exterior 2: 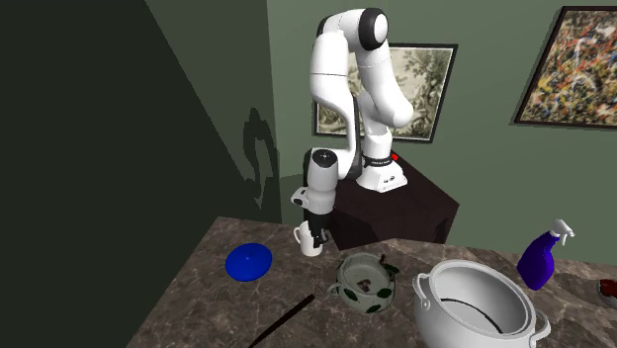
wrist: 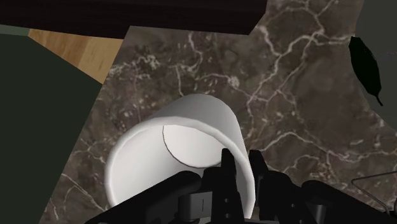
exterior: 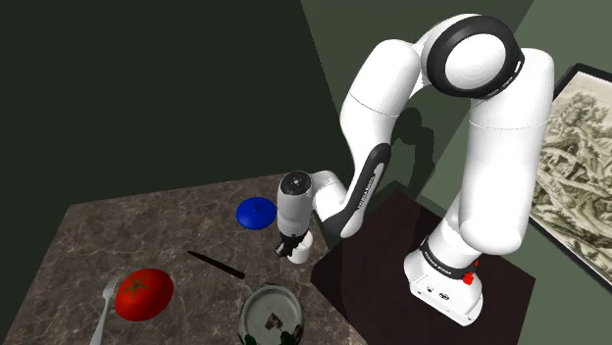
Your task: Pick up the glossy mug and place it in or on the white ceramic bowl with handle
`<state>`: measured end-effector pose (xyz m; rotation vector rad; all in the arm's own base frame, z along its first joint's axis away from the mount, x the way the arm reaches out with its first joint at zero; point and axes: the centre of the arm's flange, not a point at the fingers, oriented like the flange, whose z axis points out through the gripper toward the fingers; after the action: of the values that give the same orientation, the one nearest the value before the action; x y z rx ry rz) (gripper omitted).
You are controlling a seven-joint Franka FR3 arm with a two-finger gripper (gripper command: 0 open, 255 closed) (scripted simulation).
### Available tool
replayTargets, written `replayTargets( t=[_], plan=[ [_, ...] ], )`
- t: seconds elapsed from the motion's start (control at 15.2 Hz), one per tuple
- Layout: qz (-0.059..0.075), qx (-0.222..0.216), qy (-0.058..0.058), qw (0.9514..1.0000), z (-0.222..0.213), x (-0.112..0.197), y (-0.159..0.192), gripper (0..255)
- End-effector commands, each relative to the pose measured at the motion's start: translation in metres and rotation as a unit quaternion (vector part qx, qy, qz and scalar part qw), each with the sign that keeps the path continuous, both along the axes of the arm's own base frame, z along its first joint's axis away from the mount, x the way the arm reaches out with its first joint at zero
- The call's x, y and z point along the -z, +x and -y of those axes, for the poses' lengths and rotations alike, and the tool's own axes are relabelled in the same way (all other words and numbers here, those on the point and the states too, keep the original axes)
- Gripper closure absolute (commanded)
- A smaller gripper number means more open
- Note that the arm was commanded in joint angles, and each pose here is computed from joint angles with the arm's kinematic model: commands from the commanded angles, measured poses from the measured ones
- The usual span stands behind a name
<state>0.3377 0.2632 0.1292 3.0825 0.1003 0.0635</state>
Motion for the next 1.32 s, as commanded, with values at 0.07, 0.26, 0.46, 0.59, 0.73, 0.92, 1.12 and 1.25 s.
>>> replayTargets(
  t=[0.07,0.26,0.46,0.59,0.73,0.92,1.12,1.25],
  plan=[
    [0.0,0.0,0.0,1.0,0.0,0.0,0.0,255],
    [0.0,0.0,0.0,1.0,0.0,-0.016,0.0,255],
    [0.0,0.0,0.0,1.0,0.0,-0.032,0.0,255],
    [0.0,0.0,0.0,1.0,0.0,-0.042,0.0,255],
    [0.0,0.0,0.0,1.0,0.0,-0.053,0.0,255],
    [0.0,0.0,0.0,1.0,0.0,-0.069,0.0,255],
    [0.0,0.0,0.0,1.0,0.0,-0.084,0.0,255],
    [0.0,0.0,0.0,1.0,0.0,-0.095,0.0,255]
  ],
)
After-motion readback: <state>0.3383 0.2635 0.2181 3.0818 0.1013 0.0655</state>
